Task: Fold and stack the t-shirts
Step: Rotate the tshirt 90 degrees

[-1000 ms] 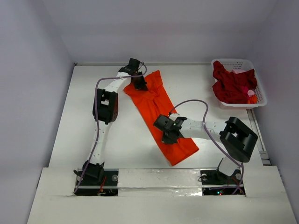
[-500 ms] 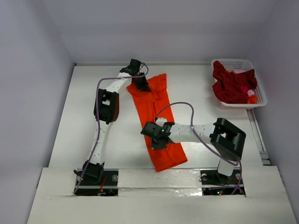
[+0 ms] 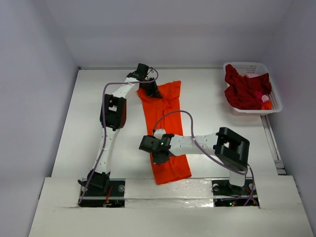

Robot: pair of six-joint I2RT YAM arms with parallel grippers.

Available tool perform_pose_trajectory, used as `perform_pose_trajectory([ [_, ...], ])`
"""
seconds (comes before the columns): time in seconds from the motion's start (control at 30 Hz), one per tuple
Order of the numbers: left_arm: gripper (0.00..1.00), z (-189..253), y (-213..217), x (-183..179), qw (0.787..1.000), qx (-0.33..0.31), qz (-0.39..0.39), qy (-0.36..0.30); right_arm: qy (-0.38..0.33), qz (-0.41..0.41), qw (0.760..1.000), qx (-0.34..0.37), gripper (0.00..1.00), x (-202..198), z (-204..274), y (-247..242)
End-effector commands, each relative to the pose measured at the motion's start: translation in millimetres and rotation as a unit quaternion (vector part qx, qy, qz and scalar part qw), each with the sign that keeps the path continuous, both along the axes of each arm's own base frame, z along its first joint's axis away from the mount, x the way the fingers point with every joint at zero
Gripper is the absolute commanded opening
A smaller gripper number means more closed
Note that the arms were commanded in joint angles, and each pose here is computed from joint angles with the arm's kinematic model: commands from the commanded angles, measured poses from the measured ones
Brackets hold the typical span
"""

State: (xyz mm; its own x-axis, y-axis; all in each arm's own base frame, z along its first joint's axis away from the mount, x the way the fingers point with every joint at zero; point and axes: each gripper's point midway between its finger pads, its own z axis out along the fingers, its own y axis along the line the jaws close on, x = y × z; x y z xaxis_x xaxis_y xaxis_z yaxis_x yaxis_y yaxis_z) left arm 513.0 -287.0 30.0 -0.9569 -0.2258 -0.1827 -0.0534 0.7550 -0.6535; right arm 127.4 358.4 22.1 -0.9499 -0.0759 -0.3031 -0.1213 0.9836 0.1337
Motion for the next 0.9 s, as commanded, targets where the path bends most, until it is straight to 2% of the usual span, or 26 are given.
perform_pose_trajectory([
  [0.0, 0.0, -27.9, 2.0, -1.1, 1.0, 0.015, -0.014, 0.005, 0.029, 0.031, 0.999, -0.019, 0.0, -21.9, -3.7, 1.1],
  [0.3, 0.0, -33.6, -8.5, -8.2, 0.999, -0.02, -0.034, 0.024, 0.03, 0.053, 0.998, -0.011, 0.0, -24.1, -5.6, 14.2],
  [0.87, 0.0, -37.1, -9.2, -9.0, 0.999, -0.022, -0.036, 0.026, 0.019, 0.09, 0.996, 0.001, 0.0, -27.7, -1.6, 39.2],
])
